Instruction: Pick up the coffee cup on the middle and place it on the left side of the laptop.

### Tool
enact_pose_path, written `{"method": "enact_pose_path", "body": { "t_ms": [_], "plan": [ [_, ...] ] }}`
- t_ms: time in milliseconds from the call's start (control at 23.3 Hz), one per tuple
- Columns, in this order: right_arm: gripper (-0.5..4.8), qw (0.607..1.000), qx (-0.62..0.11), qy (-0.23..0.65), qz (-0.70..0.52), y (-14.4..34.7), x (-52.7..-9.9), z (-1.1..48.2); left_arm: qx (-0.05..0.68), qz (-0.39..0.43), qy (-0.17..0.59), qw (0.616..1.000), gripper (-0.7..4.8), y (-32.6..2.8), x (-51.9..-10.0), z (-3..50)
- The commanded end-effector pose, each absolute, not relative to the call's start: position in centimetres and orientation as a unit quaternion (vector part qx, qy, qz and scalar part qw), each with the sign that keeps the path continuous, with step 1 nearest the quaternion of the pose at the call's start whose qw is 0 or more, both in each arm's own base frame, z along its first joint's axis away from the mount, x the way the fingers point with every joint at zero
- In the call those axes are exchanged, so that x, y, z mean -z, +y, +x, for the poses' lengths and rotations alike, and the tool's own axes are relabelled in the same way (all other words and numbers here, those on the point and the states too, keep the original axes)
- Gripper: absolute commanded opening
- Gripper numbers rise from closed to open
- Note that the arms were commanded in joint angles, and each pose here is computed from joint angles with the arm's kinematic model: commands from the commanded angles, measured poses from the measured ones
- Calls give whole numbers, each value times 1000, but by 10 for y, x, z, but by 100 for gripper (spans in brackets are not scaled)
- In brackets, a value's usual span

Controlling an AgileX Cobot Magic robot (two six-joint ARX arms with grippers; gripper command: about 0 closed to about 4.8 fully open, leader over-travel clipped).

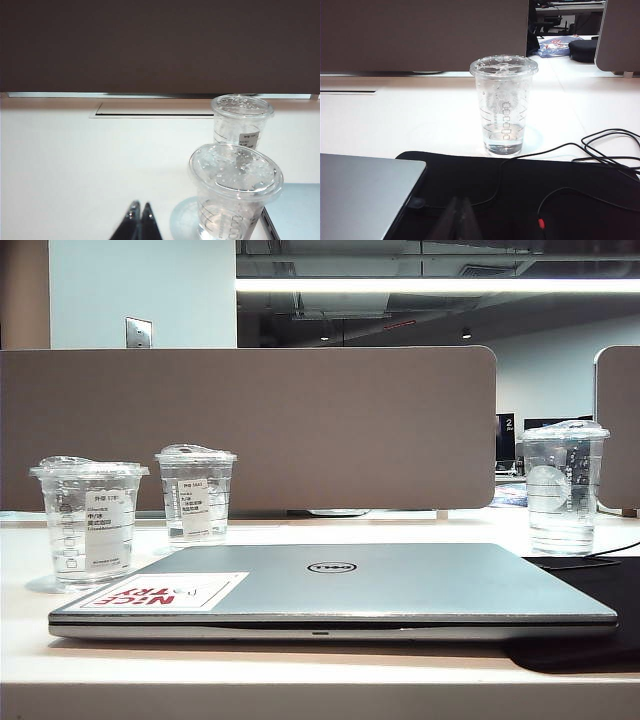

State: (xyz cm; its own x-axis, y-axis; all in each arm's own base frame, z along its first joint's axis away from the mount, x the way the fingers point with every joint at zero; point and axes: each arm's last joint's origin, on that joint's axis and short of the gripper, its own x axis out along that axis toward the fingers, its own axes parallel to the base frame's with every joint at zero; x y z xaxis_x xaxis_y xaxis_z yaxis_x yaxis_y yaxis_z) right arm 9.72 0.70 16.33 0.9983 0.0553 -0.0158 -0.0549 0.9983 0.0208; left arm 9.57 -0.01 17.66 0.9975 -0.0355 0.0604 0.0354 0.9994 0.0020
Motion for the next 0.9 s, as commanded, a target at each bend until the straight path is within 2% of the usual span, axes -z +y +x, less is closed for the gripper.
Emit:
{"method": "enact_pose_path", "body": {
  "t_ms": [43,387,903],
  "plan": [
    [-5,1000,-28,1,11,7,-164,97,16,-2,-32,999,-5,0,-178,95],
    [-5,1000,-28,1,11,7,-164,97,6,-7,-11,1000,-5,2,-167,97],
    [-5,1000,-28,1,11,7,-164,97,12,-18,-33,999,-5,1,-172,97]
  ]
}}
